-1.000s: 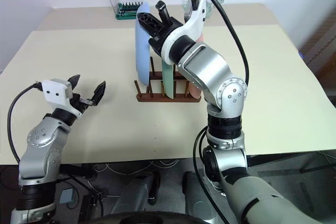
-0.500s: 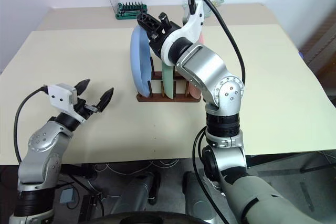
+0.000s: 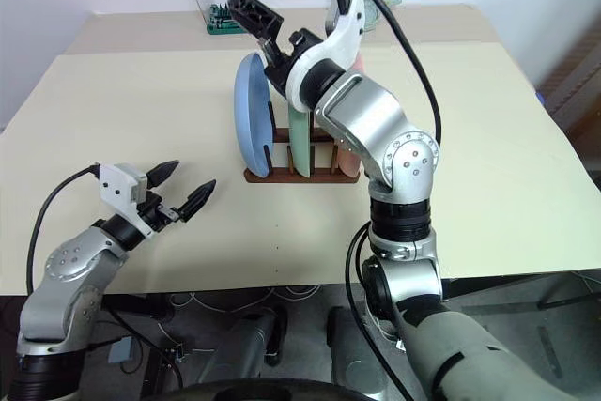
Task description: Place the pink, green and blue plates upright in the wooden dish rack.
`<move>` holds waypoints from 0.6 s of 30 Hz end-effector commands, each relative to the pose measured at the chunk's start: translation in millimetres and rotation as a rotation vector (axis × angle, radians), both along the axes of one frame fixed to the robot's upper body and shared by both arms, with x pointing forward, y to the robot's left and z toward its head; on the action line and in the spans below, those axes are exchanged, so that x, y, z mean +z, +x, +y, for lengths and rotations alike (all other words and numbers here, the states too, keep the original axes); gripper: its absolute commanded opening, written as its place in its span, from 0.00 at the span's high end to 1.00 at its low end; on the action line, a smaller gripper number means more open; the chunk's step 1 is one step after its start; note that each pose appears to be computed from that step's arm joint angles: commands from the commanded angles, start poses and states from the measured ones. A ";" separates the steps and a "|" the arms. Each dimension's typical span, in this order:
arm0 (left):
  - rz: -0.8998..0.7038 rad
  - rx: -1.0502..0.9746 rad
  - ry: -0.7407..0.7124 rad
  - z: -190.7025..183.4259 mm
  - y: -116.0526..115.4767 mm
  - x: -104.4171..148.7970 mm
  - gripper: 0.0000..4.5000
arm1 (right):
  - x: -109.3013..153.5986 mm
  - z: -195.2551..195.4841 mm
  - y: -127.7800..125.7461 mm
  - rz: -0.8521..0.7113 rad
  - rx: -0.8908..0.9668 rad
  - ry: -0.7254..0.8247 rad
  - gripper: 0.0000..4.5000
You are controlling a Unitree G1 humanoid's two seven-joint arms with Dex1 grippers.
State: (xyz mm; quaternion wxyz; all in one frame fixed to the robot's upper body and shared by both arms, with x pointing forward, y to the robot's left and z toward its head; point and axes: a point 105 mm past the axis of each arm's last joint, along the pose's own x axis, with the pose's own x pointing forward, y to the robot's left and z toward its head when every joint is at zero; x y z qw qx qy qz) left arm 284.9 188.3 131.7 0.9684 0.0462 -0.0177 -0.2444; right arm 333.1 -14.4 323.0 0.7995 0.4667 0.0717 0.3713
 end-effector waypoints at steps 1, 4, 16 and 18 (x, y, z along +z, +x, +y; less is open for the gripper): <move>-0.049 -0.017 0.000 -3.6 -1.7 13.0 0.00 | 29.1 -0.7 -14.7 -0.170 0.038 -0.002 0.01; -0.054 -0.010 -0.004 -2.4 -1.1 14.0 0.00 | 50.1 -14.8 -22.5 -0.348 0.021 -0.055 0.01; -0.032 0.047 0.026 14.7 3.7 3.6 0.00 | -8.0 -203.3 -21.1 -0.736 -0.307 -0.763 0.01; -0.031 0.062 0.034 17.1 7.2 1.5 0.00 | -42.0 -230.9 -21.7 -0.656 -0.312 -0.843 0.01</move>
